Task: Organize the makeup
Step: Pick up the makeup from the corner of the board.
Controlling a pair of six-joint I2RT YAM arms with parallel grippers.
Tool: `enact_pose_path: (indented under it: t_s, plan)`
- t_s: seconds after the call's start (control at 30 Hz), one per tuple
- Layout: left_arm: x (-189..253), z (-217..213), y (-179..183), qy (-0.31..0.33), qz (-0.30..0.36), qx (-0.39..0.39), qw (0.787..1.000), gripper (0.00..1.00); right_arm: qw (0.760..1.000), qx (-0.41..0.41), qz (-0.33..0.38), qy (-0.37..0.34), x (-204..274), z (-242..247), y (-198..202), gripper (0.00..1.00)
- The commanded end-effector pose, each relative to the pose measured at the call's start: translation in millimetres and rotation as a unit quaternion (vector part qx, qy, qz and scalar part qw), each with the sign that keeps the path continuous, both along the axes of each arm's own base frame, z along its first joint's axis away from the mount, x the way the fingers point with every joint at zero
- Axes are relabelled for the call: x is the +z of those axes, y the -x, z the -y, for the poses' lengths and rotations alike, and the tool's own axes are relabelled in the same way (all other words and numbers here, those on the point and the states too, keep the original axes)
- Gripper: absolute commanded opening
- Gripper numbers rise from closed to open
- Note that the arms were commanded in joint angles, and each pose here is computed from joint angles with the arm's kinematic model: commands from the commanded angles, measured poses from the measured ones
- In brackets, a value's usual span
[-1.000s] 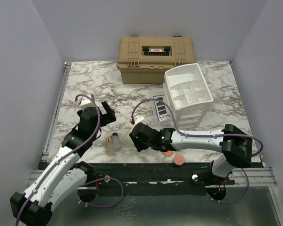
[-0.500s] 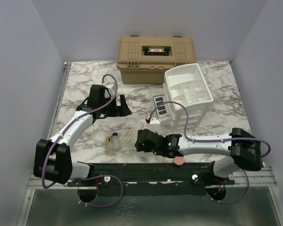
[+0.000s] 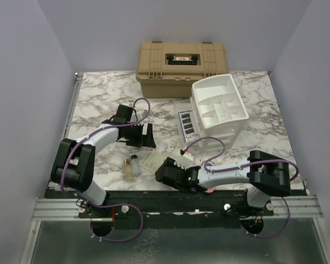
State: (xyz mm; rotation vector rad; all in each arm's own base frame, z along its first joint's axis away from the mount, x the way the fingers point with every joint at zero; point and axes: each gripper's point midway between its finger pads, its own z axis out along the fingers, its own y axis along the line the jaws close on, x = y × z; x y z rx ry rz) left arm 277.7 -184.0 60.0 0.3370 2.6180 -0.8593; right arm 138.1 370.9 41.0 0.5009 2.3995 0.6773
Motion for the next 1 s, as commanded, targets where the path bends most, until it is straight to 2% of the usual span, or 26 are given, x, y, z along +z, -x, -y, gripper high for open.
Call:
enact_pose_path:
  t_s: [0.0,0.1,0.3,0.6,0.87,0.97]
  plan:
    - [-13,-3,2,-0.029,-0.009,-0.009,1.000,0.93,0.994,-0.101,-0.031,-0.040,-23,13,-4,0.57]
    - [-32,-2,14,-0.069,-0.031,-0.021,0.997,0.92,0.987,-0.136,-0.048,-0.063,-32,15,-5,0.52]
    - [-48,12,31,-0.084,-0.057,-0.050,0.994,0.88,0.974,-0.200,-0.062,-0.087,-41,21,-11,0.44]
    - [-54,20,43,-0.080,-0.074,-0.068,0.992,0.79,0.962,-0.246,-0.076,-0.090,-63,37,-10,0.31]
    - [-53,21,50,-0.077,-0.077,-0.074,0.991,0.77,0.959,-0.254,-0.077,-0.098,-72,39,-14,0.21]
    - [-52,22,51,-0.073,-0.078,-0.077,0.991,0.77,0.957,-0.260,-0.080,-0.100,-76,43,-15,0.13]
